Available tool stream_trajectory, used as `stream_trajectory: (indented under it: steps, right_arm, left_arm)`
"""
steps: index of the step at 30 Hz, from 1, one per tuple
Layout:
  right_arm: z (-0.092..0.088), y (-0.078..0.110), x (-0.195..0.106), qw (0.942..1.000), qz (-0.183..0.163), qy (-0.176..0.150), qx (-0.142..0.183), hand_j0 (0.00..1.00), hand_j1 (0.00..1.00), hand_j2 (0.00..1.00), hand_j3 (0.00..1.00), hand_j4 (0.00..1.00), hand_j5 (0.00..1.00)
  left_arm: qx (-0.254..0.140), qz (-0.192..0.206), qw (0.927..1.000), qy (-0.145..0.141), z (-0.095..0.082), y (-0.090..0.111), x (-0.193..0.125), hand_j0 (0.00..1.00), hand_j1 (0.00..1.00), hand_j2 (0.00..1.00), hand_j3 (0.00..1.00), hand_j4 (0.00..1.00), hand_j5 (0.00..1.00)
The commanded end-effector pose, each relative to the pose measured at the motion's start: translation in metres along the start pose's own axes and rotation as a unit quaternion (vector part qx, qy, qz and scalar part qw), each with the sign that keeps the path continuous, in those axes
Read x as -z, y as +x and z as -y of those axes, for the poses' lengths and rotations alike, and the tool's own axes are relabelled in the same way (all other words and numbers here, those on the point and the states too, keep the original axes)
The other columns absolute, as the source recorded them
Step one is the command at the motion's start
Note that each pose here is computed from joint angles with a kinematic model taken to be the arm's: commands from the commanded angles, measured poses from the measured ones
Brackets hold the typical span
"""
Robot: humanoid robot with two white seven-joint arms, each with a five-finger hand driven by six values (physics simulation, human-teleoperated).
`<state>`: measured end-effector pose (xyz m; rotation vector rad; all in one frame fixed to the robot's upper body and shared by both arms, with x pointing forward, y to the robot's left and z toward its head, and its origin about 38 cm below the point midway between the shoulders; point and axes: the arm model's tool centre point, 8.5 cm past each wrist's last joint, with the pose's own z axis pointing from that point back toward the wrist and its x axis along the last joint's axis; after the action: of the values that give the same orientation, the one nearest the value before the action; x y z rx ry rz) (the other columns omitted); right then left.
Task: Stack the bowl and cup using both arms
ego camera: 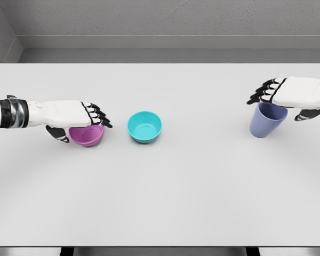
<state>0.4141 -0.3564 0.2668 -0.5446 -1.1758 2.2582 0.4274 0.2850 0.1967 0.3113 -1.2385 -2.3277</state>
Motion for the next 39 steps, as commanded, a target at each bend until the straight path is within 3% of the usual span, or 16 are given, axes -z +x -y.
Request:
stream_trajectory:
  steps: [1, 9, 20, 39]
  right_arm:
    - [-0.001, 0.002, 0.004, 1.0, 0.002, 0.001, 0.0, 1.0, 1.0, 1.0, 1.0, 1.0, 1.0]
    - [-0.001, 0.002, 0.007, 1.0, 0.001, 0.003, -0.006, 1.0, 1.0, 1.0, 1.0, 1.0, 1.0]
    - [-0.011, -0.011, 0.007, 0.9997, -0.018, 0.012, 0.01, 1.0, 1.0, 1.0, 1.0, 1.0, 1.0]
    - [-0.01, -0.009, 0.013, 0.9998, -0.011, 0.007, 0.012, 1.0, 1.0, 1.0, 1.0, 1.0, 1.0]
  left_arm:
    - [-0.002, 0.0, 1.0, 0.002, -0.001, 0.0, 0.0, 1.0, 1.0, 1.0, 1.0, 1.0, 1.0]
    - [-0.007, -0.004, 1.0, -0.001, 0.002, -0.003, 0.0, 1.0, 1.0, 1.0, 1.0, 1.0, 1.0]
    - [-0.008, -0.004, 1.0, -0.003, 0.005, -0.004, 0.005, 1.0, 1.0, 1.0, 1.0, 1.0, 1.0]
    - [-0.006, 0.001, 1.0, -0.008, 0.007, -0.001, 0.014, 1.0, 1.0, 1.0, 1.0, 1.0, 1.0]
